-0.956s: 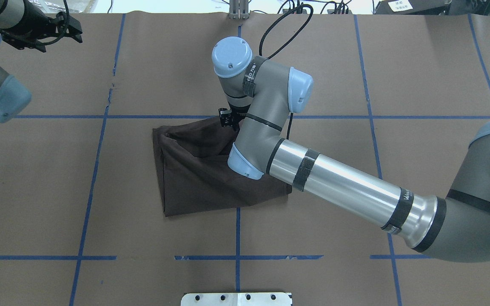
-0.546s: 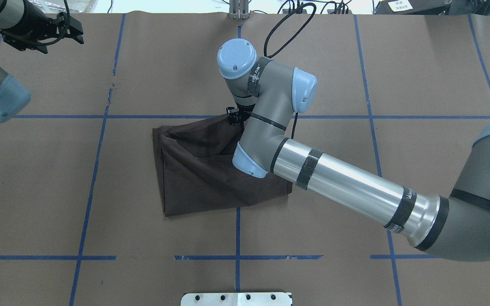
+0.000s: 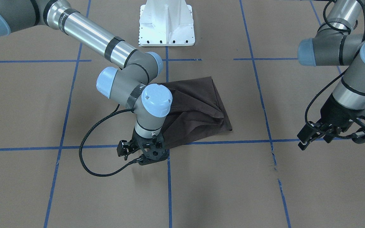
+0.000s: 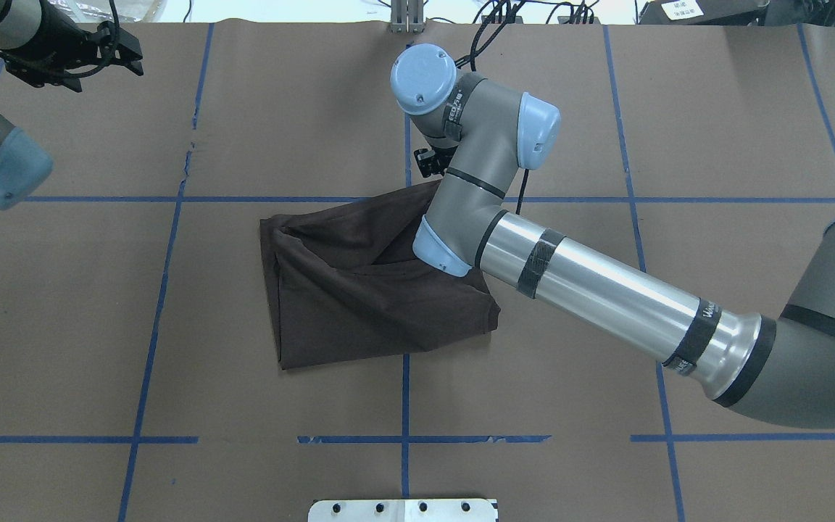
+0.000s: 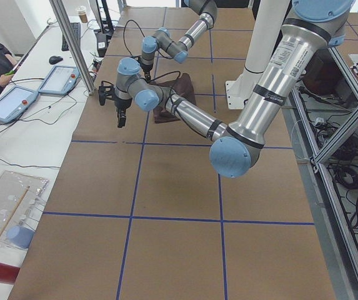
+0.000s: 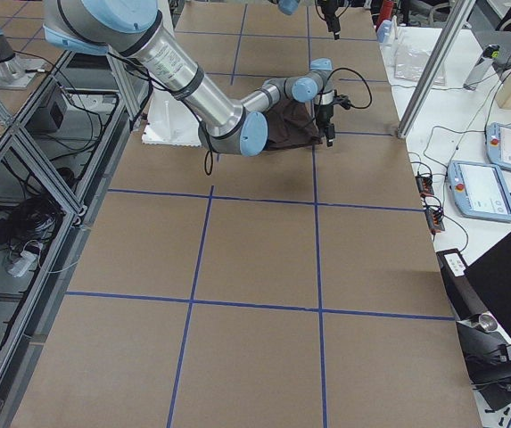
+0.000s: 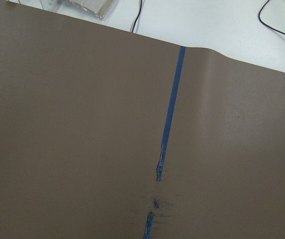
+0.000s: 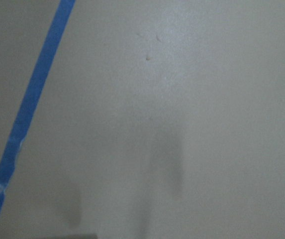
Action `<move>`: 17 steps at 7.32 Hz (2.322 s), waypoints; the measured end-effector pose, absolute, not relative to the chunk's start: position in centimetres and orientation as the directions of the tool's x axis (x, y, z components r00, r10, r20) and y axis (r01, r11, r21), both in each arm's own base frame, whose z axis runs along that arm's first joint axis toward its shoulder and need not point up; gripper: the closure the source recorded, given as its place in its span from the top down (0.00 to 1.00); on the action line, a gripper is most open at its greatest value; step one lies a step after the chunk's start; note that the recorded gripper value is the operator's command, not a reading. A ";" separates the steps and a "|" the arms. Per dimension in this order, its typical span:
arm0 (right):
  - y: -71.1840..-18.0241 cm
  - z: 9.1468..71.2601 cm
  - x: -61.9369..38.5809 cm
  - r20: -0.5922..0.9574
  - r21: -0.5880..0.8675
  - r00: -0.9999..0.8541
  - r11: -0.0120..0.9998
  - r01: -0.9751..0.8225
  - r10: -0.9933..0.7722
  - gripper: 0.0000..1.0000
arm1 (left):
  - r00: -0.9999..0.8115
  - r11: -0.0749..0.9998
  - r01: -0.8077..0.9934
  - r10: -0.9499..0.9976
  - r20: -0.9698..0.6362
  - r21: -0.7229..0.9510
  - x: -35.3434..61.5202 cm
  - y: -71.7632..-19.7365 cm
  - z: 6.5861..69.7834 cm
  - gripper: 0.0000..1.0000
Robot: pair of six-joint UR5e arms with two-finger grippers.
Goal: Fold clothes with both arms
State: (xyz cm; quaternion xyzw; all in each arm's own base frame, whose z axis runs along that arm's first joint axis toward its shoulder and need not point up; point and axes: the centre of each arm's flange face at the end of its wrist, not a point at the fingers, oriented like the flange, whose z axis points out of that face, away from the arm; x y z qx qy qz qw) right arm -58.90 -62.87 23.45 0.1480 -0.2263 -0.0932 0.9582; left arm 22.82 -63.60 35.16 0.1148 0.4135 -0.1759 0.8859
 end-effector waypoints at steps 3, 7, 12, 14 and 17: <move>-62.7 19.5 -57.5 0.589 0.260 0.779 0.963 0.070 -0.216 1.00 | 0.579 0.919 0.389 -0.190 -0.793 0.064 24.8 -62.6 33.8 0.99; -64.0 18.3 -52.4 0.726 0.118 0.680 0.993 0.024 -0.103 1.00 | 0.467 0.927 0.361 -0.275 -0.840 -0.103 42.2 -54.6 30.1 0.83; -64.6 18.5 -51.1 0.735 0.105 0.673 0.994 0.005 -0.081 1.00 | 0.452 0.909 0.391 -0.325 -0.831 -0.143 49.8 -53.8 30.9 0.68; -64.5 18.9 -51.1 0.733 0.102 0.675 0.995 0.005 -0.079 1.00 | 0.463 0.908 0.396 -0.329 -0.823 -0.140 49.5 -53.5 32.0 0.68; -64.4 19.8 -51.2 0.730 0.096 0.679 0.995 0.008 -0.075 1.00 | 0.480 0.908 0.393 -0.334 -0.811 -0.142 48.3 -52.4 32.0 0.68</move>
